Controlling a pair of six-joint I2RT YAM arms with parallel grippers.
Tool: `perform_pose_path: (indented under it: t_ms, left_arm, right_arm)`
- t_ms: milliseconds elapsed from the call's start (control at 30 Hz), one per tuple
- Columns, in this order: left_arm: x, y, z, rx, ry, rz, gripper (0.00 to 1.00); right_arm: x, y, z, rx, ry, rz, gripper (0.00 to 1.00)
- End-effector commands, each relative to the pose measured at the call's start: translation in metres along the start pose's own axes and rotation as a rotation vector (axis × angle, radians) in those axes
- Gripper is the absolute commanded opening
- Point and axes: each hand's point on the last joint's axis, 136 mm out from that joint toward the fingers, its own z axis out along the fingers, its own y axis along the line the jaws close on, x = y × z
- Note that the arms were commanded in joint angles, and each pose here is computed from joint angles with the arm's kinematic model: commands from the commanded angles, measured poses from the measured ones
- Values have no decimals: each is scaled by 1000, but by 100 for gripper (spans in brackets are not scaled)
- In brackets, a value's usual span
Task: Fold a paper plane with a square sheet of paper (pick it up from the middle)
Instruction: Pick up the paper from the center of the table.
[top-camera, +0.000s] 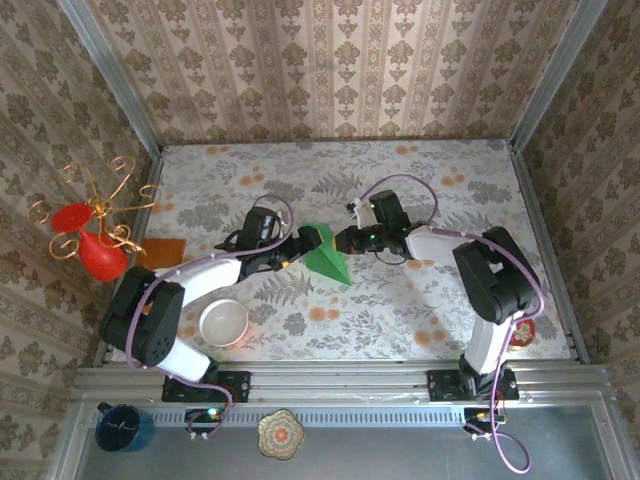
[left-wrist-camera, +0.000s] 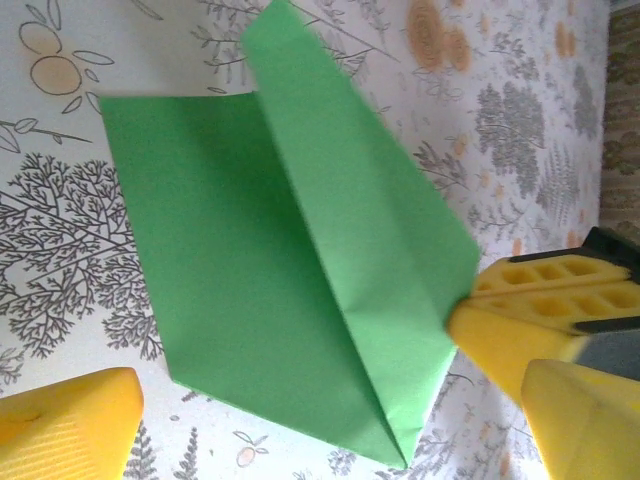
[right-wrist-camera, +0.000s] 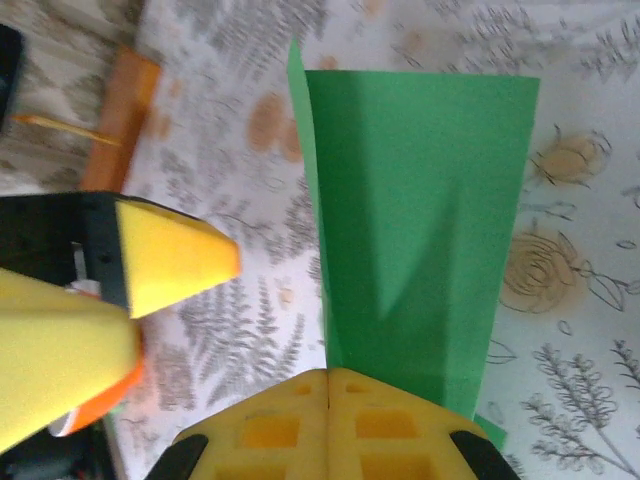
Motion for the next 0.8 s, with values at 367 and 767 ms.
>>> perform_pose_path:
  t_ms: [367, 767]
  left_arm:
    - [-17, -104, -51, 378, -96, 147, 85]
    - [-19, -127, -58, 494, -104, 166, 62]
  right_arm:
    - [-65, 98, -60, -347, -268, 116, 0]
    - [-72, 115, -78, -421, -305, 145, 0]
